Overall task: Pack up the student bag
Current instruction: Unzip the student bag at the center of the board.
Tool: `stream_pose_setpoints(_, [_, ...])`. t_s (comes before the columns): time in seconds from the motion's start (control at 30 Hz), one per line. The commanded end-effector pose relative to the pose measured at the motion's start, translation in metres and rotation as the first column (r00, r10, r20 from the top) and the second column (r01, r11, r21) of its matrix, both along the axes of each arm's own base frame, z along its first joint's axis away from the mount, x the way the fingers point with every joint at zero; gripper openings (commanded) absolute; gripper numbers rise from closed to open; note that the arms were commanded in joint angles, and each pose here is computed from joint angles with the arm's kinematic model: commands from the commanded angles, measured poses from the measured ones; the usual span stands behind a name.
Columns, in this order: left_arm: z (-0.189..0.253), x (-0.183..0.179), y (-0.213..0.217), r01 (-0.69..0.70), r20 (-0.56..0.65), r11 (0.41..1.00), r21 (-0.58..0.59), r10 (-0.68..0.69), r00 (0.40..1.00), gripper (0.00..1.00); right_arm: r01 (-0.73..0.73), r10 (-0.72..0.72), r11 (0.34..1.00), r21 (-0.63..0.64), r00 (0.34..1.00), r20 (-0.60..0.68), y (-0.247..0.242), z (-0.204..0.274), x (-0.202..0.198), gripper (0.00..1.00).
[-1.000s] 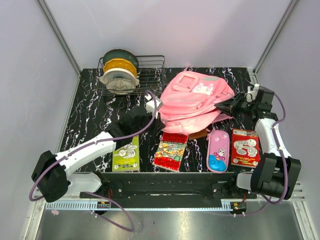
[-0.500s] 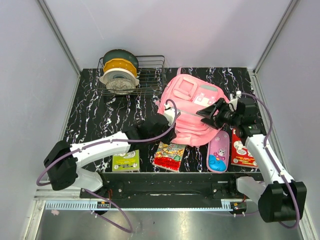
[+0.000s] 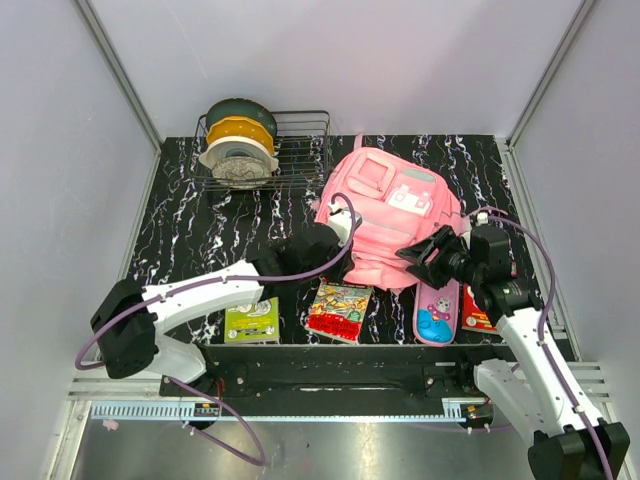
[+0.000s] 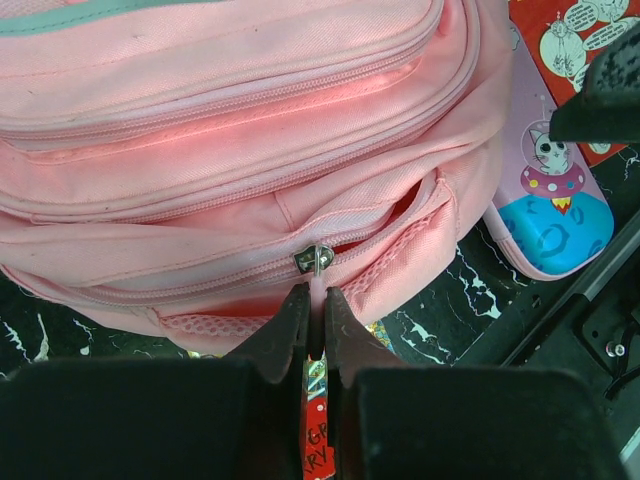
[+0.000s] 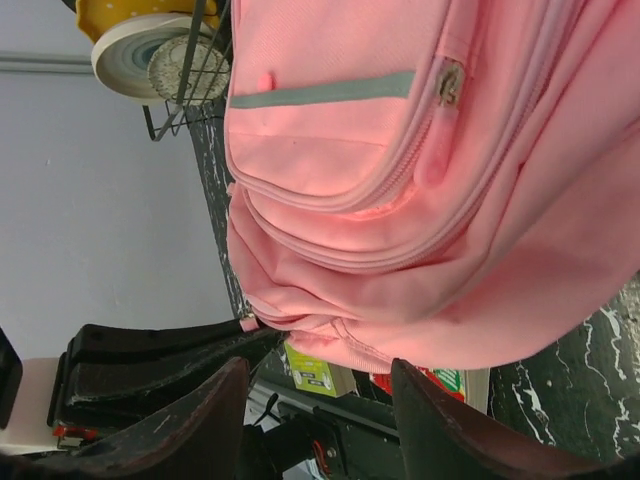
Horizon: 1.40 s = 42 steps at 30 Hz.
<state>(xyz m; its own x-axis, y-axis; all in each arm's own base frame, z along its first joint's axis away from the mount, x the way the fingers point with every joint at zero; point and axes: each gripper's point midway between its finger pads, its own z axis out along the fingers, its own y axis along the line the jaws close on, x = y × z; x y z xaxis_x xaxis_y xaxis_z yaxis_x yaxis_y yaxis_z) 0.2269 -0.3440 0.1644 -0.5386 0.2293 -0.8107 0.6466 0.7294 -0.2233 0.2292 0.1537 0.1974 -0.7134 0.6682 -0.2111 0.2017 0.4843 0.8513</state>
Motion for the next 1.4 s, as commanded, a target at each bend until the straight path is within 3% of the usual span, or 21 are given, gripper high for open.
stream_pose_setpoints(0.0, [0.050, 0.016, -0.023, -0.015, 0.097, 0.990, -0.139, 0.028, 0.995, 0.00, 0.050, -0.050, 0.999, -0.004, 0.997, -0.065, -0.004, -0.017, -0.006, 0.63])
stream_pose_setpoints(0.4, [0.055, 0.006, -0.030, 0.038, 0.114, 0.989, -0.146, -0.022, 0.993, 0.00, 0.068, -0.065, 0.997, 0.043, 0.996, -0.062, 0.006, -0.038, 0.023, 0.61])
stream_pose_setpoints(0.5, [0.050, 0.001, -0.031, 0.055, 0.111, 0.989, -0.136, -0.040, 0.993, 0.00, 0.071, -0.070, 0.997, 0.016, 0.997, -0.032, 0.004, -0.032, 0.035, 0.58])
stream_pose_setpoints(0.63, [0.039, -0.003, -0.026, 0.054, 0.098, 0.992, -0.114, -0.043, 0.994, 0.00, 0.073, -0.073, 0.997, -0.008, 0.997, -0.002, 0.003, -0.023, 0.042, 0.47])
stream_pose_setpoints(0.87, [0.027, -0.009, -0.019, 0.065, 0.089, 0.994, -0.084, -0.058, 0.994, 0.00, 0.119, -0.120, 0.990, -0.077, 0.993, -0.003, -0.009, -0.031, 0.044, 0.49])
stream_pose_setpoints(1.0, [0.020, -0.016, -0.017, 0.102, 0.089, 0.993, -0.067, -0.096, 0.991, 0.00, 0.125, -0.125, 0.988, -0.092, 0.992, 0.009, -0.011, -0.035, 0.049, 0.36])
stream_pose_setpoints(1.07, [0.021, -0.020, -0.019, 0.127, 0.094, 0.990, -0.068, -0.120, 0.988, 0.00, 0.127, -0.127, 0.987, -0.093, 0.992, 0.013, -0.010, -0.036, 0.053, 0.36])
stream_pose_setpoints(1.2, [0.022, -0.028, -0.021, 0.166, 0.099, 0.983, -0.082, -0.158, 0.982, 0.00, 0.111, -0.107, 0.990, -0.083, 0.993, 0.043, -0.006, -0.032, 0.062, 0.00])
stream_pose_setpoints(1.37, [0.007, -0.018, -0.001, 0.081, 0.113, 0.997, 0.015, -0.082, 0.990, 0.00, 0.167, -0.135, 0.961, -0.219, 0.979, 0.153, -0.028, 0.003, 0.069, 0.00])
